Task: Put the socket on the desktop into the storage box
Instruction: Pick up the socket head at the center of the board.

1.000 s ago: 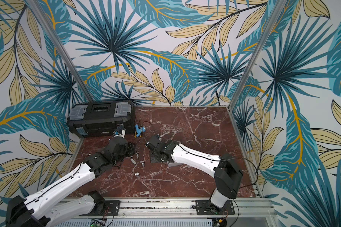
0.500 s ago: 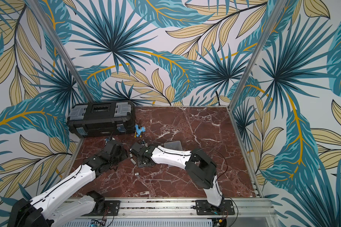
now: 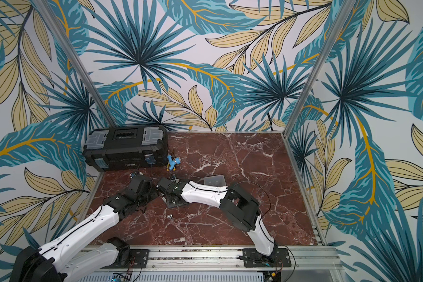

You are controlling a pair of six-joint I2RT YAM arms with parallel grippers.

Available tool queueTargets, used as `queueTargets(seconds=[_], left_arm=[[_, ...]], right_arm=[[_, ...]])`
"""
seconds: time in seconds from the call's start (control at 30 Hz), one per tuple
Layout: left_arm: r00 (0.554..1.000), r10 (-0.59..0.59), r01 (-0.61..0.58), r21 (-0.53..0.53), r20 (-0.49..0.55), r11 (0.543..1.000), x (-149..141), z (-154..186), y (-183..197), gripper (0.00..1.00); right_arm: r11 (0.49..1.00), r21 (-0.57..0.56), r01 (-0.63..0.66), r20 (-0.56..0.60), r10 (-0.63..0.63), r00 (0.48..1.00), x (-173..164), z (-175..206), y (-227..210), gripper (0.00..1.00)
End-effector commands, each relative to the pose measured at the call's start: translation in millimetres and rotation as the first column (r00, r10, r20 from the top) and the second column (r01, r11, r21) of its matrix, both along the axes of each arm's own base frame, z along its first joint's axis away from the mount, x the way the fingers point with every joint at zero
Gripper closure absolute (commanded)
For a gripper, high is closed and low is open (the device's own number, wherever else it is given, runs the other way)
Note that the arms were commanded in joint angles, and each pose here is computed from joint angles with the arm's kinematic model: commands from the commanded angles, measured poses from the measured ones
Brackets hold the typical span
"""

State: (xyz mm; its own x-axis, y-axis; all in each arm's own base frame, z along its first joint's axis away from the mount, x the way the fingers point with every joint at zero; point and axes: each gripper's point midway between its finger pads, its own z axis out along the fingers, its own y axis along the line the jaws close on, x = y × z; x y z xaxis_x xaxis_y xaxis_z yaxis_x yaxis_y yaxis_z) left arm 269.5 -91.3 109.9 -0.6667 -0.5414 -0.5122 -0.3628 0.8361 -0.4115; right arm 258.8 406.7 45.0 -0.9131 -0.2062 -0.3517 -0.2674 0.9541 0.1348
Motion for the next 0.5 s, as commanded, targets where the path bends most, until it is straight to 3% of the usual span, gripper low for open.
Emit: queueTargets(seconds=[0.0, 0.47], left_arm=[[1.0, 0.012, -0.012, -0.008, -0.002, 1.0, 0, -6, 2, 0.54], [0.999, -0.023, 0.022, -0.038, -0.027, 0.999, 1, -13, -8, 0.55]], right_arm=[[1.0, -0.031, 0.006, -0.02, -0.007, 1.0, -5, -9, -2, 0.5], [0.997, -0.08, 0.022, -0.024, -0.024, 0.999, -7, -21, -9, 0.59]])
